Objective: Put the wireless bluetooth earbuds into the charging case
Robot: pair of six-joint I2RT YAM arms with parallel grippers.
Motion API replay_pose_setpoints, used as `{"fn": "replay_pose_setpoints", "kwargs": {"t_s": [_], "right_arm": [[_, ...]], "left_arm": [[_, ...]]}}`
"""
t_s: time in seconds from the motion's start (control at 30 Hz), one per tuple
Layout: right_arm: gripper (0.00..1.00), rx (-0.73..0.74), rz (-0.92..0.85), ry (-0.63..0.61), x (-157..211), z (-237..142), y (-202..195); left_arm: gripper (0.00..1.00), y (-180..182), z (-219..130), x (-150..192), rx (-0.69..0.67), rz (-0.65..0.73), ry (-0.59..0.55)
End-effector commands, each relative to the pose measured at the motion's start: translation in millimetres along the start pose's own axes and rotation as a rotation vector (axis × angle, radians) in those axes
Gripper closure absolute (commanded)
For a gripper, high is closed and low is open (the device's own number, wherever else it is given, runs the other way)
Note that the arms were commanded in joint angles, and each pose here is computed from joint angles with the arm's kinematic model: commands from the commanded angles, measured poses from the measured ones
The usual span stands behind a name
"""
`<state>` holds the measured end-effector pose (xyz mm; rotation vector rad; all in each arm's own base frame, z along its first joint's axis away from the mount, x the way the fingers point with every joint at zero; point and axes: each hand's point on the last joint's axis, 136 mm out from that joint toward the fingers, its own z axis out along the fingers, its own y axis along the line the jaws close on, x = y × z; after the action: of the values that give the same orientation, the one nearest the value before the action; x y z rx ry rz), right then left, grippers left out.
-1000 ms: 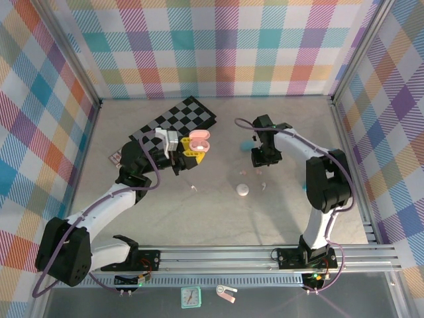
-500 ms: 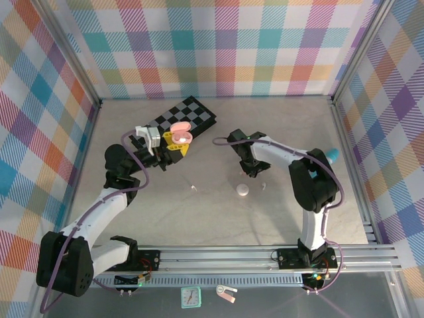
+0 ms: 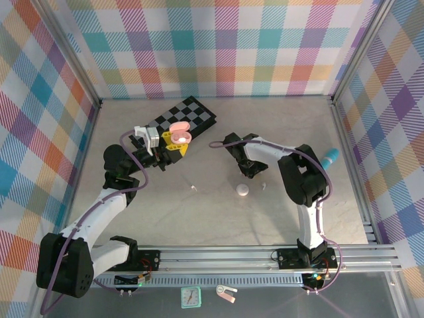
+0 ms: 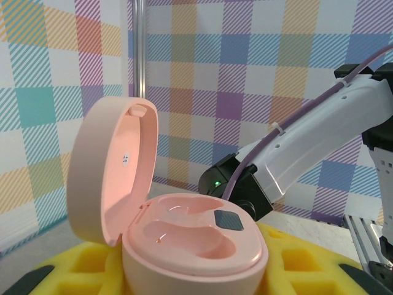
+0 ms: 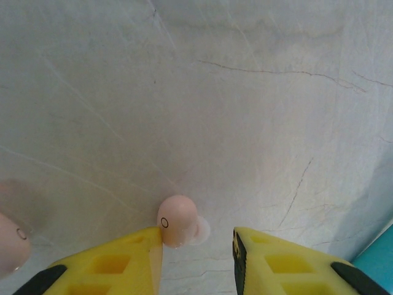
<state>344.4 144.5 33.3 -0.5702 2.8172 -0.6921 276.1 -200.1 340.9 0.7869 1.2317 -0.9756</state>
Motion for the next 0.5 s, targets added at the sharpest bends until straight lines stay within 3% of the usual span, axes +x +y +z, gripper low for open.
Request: {"fn": "replay_pose_setpoints", "kwargs": {"t_s": [0.0,0.47], "right_arm": [[0.65,0.007,-0.01,-0.007,-6,-3,1],[0.67,0.031,-0.041,0.0,-10,8,4]], "left_arm": [[0.69,-4,-6,-7,0.006,0.023,-0.015],[0.69,-4,-5,-7,0.01,0.02,-0.013]]}}
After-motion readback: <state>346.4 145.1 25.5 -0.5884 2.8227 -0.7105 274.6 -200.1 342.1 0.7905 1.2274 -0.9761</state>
